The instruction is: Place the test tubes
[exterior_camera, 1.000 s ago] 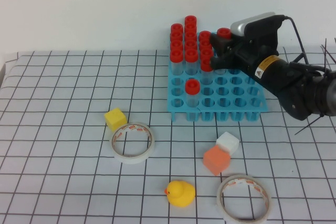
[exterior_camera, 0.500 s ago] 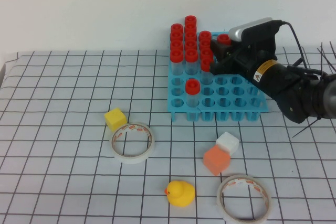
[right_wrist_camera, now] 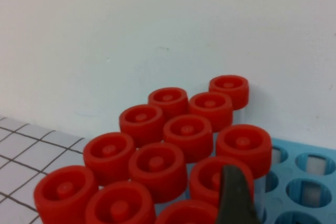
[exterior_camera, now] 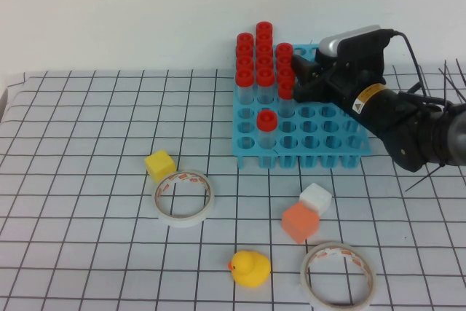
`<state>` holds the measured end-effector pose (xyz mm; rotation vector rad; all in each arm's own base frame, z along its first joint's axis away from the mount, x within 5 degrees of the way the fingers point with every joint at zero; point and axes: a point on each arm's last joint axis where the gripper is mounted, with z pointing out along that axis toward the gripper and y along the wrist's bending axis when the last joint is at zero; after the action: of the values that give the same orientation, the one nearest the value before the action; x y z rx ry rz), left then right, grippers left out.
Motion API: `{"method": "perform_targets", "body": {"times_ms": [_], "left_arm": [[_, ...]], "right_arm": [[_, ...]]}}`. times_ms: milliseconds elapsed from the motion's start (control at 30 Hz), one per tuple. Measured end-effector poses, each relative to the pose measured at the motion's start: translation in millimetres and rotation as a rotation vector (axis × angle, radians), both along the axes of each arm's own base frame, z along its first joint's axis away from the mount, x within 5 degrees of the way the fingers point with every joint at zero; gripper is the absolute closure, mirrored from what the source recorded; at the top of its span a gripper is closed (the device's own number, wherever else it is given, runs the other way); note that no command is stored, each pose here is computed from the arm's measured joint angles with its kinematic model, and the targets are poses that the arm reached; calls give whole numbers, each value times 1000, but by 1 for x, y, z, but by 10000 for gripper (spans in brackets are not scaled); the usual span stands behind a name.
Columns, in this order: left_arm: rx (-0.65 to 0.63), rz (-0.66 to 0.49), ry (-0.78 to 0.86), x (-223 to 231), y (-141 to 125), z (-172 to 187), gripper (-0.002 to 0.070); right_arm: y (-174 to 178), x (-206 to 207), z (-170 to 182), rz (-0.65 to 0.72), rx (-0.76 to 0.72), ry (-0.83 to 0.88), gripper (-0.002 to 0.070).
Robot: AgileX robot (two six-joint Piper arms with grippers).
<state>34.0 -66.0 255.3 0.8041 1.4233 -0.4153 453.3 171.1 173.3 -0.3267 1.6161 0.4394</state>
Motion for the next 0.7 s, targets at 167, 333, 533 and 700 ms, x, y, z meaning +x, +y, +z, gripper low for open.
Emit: {"method": "perform_targets", "body": {"times_ms": [167, 333, 533, 700], "left_arm": [[0, 0, 0, 0, 0, 0, 676], [0, 0, 0, 0, 0, 0, 676], [0, 0, 0, 0, 0, 0, 676], [0, 0, 0, 0, 0, 0, 676]], "right_arm": [[-1, 1, -1, -6, 4, 4, 258], [-3, -1, 12, -5, 30, 39, 262], [-5, -34, 102, 100, 136, -48, 507], [-14, -90, 162, 209, 94, -165, 651]]}}
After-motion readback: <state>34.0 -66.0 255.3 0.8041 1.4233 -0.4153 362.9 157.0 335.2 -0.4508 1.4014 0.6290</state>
